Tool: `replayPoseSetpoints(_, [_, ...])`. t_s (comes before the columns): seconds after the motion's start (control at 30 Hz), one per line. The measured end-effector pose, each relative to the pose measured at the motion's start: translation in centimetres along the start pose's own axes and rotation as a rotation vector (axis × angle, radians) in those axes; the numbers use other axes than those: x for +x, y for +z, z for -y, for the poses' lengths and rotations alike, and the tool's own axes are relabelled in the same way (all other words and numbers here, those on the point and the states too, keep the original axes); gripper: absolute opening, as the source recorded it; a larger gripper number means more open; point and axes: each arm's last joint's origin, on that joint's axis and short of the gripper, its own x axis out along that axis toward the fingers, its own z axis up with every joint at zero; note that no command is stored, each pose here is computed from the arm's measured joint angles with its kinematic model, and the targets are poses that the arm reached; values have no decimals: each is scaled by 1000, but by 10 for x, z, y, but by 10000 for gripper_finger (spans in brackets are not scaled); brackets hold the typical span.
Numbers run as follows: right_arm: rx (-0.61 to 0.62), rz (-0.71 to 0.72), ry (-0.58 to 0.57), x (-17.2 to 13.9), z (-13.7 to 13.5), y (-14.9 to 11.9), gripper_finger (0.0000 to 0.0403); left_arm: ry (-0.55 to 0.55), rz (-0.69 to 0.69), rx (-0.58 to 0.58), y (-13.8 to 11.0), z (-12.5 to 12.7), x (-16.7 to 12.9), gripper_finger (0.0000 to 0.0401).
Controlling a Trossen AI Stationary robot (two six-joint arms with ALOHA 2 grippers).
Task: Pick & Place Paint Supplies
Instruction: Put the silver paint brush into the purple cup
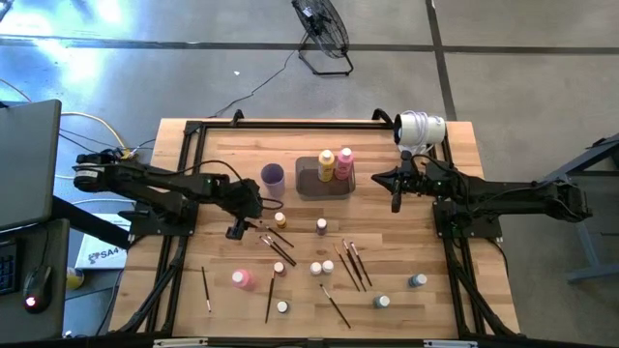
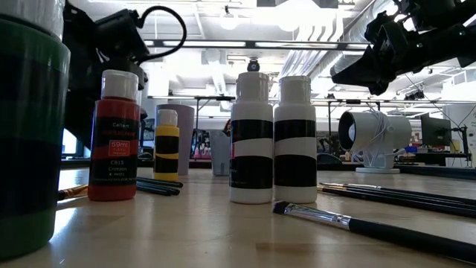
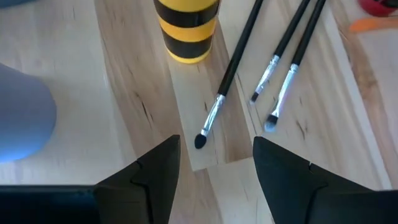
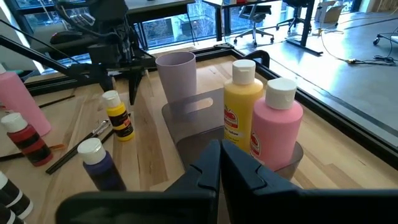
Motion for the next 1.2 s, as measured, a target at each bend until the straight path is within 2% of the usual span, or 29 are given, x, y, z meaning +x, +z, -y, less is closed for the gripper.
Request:
replayPoseSetpoints(0.3, [0, -1, 0, 0, 0, 0, 5, -2, -13, -3, 1, -4, 17, 200])
replayPoseSetpoints(0.93, [0, -1, 0, 0, 0, 0, 5, 8, -76, -12, -3, -5, 30, 198])
replayPoseSetpoints(1.07, [0, -1, 0, 0, 0, 0, 5, 13, -77, -12, -3, -6, 30, 180])
replayPoseSetpoints(1.2, [0, -1, 1, 0, 0, 0, 5, 16, -77, -13, -3, -6, 31, 143])
